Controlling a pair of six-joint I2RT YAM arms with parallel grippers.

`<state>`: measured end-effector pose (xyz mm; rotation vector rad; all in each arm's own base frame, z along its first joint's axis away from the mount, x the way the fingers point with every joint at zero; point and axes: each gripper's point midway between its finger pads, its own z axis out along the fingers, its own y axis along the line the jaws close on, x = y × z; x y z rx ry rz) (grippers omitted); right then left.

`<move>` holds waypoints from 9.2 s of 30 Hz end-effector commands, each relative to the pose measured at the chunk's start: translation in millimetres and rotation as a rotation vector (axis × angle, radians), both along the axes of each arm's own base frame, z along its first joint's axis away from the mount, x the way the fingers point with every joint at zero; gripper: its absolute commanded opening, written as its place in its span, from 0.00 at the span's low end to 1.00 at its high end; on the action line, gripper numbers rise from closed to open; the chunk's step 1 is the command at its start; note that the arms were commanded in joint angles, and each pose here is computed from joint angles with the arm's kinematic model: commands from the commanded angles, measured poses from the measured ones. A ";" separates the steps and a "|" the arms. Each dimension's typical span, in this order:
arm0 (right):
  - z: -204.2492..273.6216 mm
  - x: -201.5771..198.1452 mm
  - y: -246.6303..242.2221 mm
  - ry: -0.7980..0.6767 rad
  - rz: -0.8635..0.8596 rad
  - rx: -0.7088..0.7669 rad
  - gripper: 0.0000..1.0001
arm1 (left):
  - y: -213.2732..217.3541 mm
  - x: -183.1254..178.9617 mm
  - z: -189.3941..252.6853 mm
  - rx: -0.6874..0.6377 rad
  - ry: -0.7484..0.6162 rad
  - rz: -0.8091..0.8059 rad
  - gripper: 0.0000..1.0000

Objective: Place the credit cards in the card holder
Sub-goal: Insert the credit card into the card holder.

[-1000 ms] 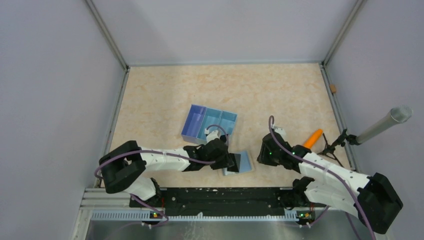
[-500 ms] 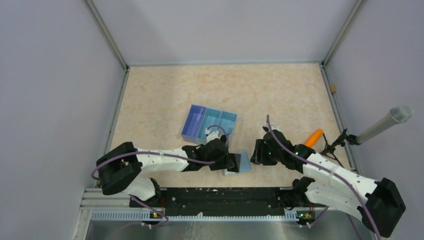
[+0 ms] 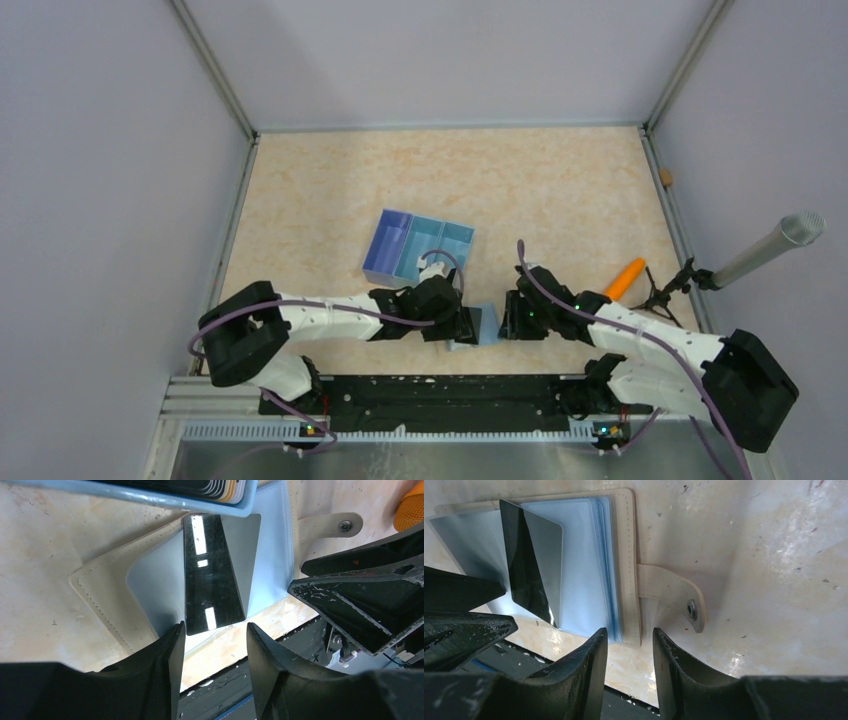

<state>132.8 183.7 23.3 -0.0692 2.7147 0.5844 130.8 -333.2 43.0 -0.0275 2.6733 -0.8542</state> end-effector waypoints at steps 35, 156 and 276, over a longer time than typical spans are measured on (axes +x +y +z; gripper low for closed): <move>-12.5 -3.0 8.3 0.021 -0.028 0.023 0.13 | -21.7 3.7 17.6 -0.080 -0.027 -0.035 0.50; 24.0 35.4 -25.6 -0.183 -0.160 -0.124 0.56 | -8.8 22.6 41.1 0.072 -0.623 -0.476 0.85; -37.6 60.3 -16.2 -0.067 -0.106 -0.044 0.00 | 27.3 45.3 -14.3 0.425 -0.665 -0.255 0.88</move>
